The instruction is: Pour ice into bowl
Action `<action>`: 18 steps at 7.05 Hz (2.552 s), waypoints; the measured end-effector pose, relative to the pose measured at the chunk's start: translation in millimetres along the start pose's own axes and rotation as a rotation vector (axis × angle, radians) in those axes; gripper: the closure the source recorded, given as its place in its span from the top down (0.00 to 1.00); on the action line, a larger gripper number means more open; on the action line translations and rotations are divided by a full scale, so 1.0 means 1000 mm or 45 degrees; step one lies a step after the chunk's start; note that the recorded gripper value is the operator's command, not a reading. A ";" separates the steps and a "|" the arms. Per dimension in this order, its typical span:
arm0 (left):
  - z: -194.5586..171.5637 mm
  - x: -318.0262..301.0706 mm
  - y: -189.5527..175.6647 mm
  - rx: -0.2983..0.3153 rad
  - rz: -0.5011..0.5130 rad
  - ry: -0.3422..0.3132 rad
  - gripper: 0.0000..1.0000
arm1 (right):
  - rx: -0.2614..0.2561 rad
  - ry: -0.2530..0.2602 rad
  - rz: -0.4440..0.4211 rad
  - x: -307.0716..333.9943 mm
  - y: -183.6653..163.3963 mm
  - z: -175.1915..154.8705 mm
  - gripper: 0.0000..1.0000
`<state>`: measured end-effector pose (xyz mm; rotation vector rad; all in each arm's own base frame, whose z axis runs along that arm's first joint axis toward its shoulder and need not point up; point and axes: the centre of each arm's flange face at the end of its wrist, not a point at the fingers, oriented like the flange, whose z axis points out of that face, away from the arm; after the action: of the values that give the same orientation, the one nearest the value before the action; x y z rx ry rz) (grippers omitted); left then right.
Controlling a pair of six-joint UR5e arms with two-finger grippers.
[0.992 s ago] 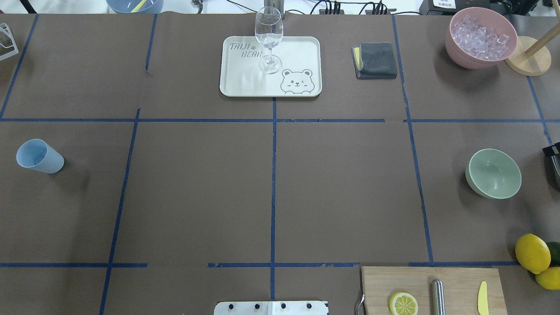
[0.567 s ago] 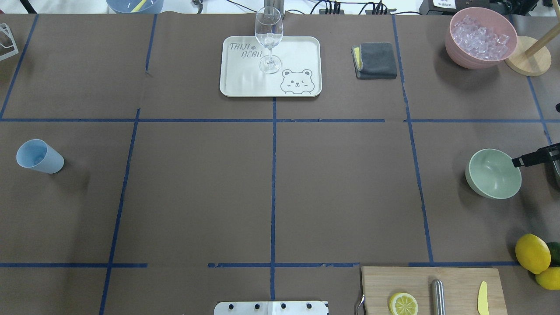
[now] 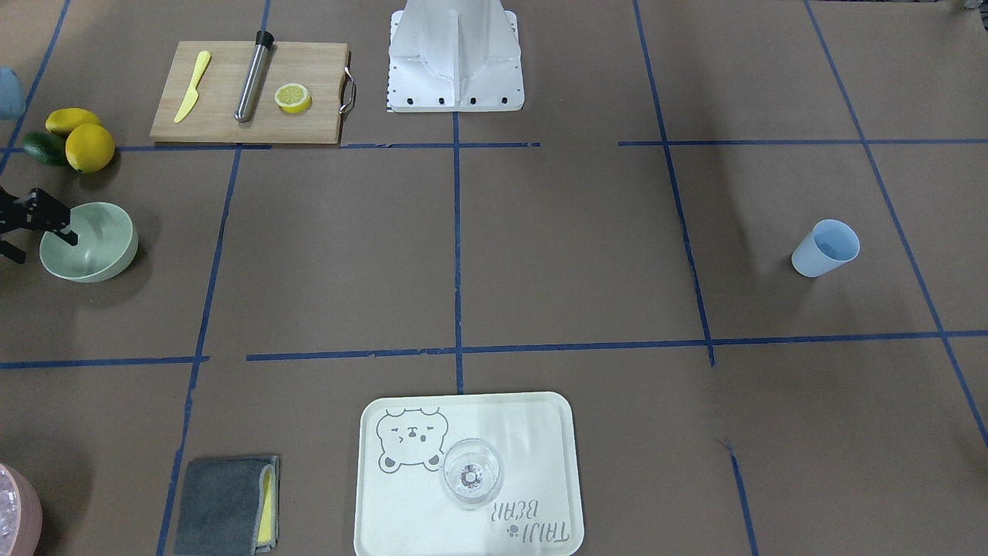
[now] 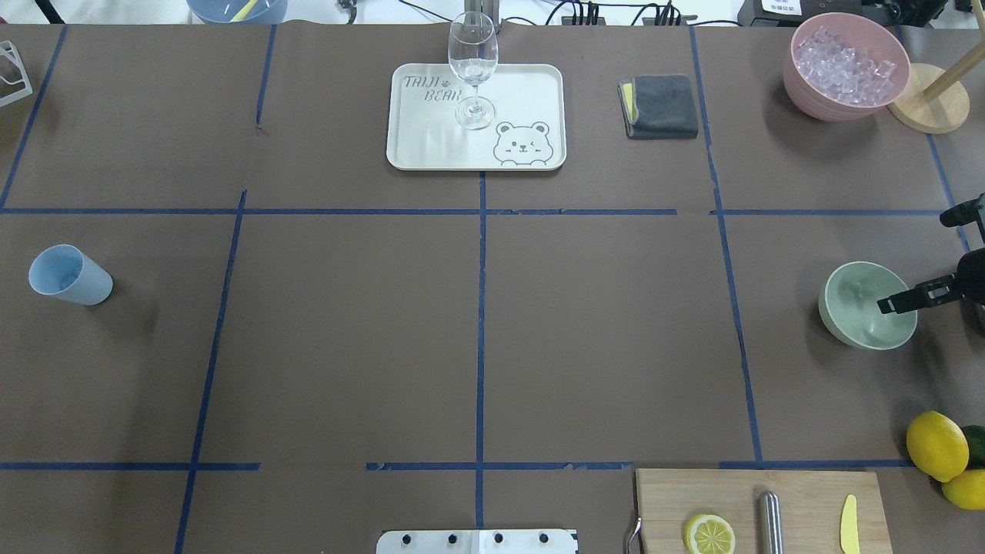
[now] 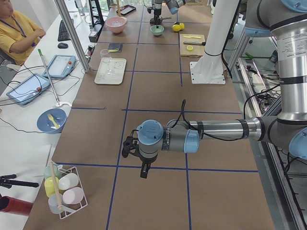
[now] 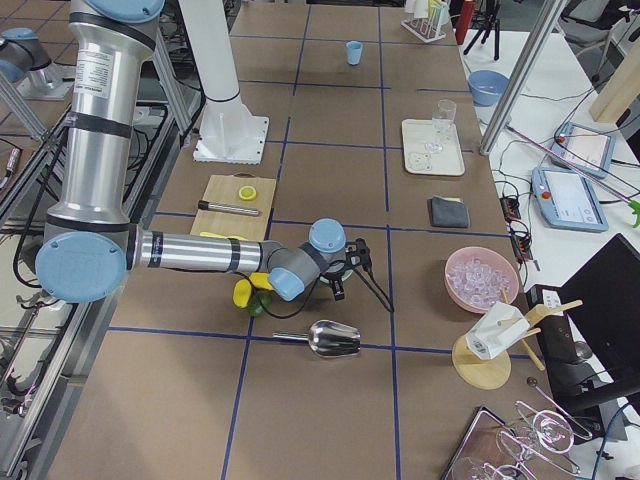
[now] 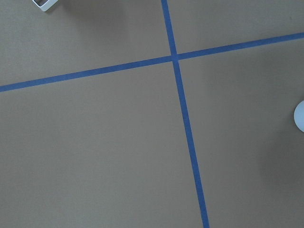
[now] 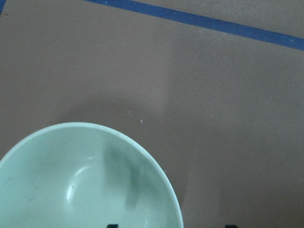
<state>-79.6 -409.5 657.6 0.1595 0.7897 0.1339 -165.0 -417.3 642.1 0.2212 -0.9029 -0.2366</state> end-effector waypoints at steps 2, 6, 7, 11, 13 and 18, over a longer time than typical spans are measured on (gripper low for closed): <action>0.000 0.000 0.000 -0.001 -0.002 0.001 1.00 | 0.012 -0.007 -0.027 -0.007 -0.006 -0.001 0.00; 0.000 0.000 0.000 -0.001 -0.002 0.001 1.00 | 0.097 -0.072 -0.025 -0.050 -0.033 -0.029 0.00; 0.000 0.000 0.000 0.000 0.000 0.001 1.00 | 0.132 -0.125 0.015 -0.084 -0.054 -0.039 0.00; -0.003 0.002 -0.003 0.027 0.025 -0.004 1.00 | 0.085 -0.306 0.190 -0.289 -0.164 -0.031 0.00; -0.003 0.003 -0.004 0.032 0.029 -0.004 1.00 | 0.054 -0.201 0.267 -0.421 -0.203 -0.020 0.00; -0.003 0.002 -0.002 0.031 0.026 -0.006 1.00 | 0.070 0.036 0.406 -0.700 -0.259 0.062 0.00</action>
<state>-80.3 -411.1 654.2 0.1907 0.7857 0.1432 -660.4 -463.6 81.9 0.1280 -0.9036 0.0868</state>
